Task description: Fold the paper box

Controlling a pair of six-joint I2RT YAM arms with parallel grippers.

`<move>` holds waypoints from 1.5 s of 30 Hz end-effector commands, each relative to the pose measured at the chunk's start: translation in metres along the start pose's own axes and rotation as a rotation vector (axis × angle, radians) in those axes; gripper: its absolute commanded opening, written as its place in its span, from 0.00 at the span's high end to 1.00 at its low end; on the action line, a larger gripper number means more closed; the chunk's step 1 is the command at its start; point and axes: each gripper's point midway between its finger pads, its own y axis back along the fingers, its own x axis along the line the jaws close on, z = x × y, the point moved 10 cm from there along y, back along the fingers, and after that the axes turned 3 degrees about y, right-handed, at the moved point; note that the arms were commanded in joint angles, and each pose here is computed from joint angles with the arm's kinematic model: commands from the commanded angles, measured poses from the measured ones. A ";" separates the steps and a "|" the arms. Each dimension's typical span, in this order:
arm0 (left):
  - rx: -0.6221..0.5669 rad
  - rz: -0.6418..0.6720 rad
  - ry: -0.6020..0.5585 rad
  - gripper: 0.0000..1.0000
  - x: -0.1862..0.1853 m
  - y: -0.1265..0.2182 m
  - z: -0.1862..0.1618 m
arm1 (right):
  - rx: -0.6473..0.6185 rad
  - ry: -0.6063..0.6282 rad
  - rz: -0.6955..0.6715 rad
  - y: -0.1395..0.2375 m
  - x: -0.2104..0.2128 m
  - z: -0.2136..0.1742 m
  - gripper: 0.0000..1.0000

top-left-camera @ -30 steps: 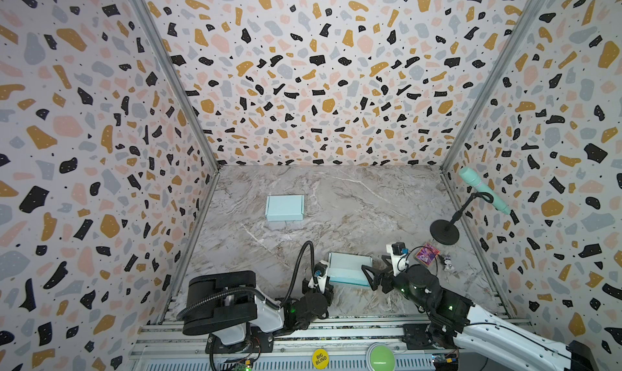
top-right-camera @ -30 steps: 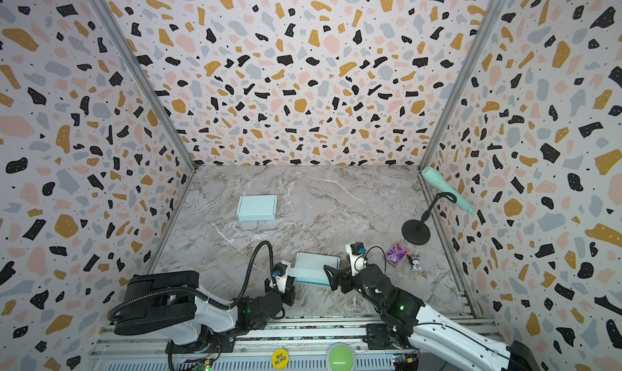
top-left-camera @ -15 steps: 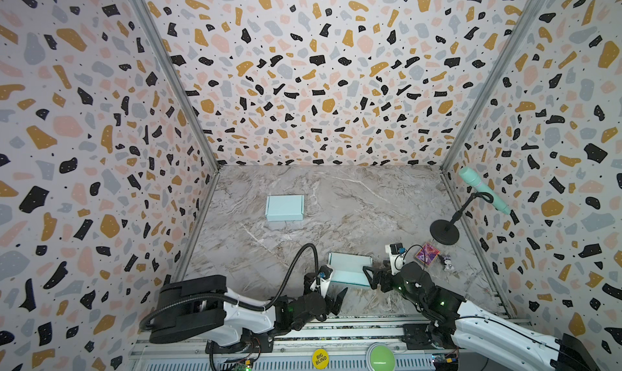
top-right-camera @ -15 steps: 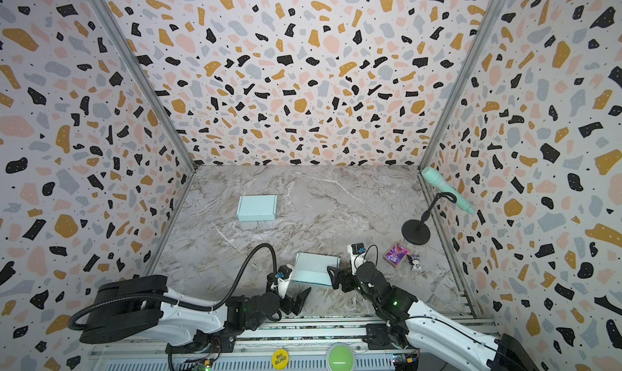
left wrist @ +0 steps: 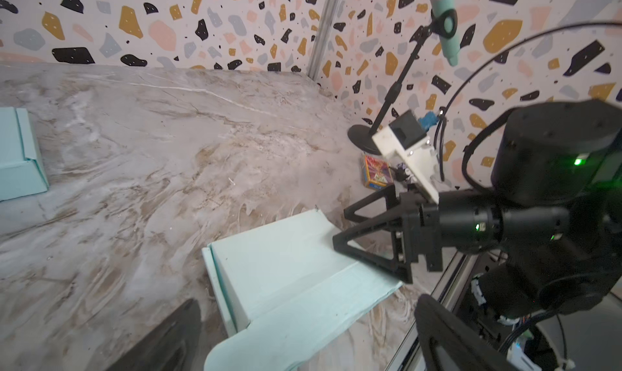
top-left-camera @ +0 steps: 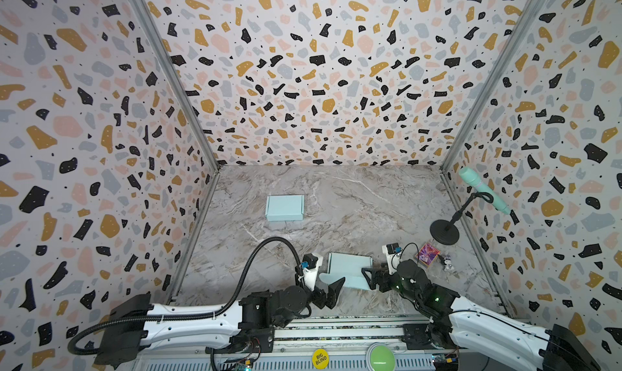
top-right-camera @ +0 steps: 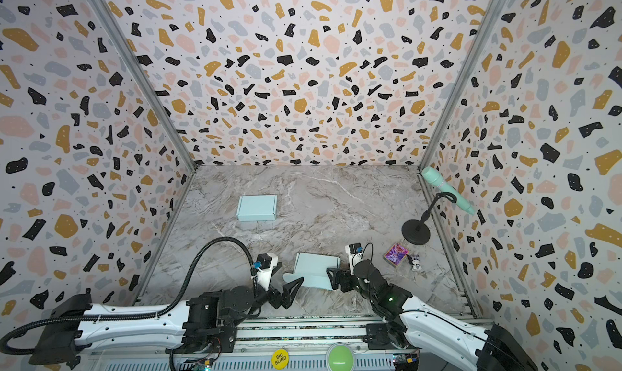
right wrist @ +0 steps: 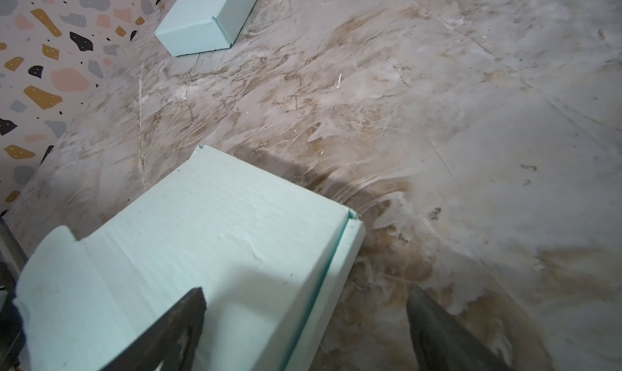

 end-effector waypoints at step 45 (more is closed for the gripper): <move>0.319 0.136 0.190 0.32 0.063 -0.069 -0.069 | 0.096 -0.037 0.092 -0.010 -0.002 -0.011 0.17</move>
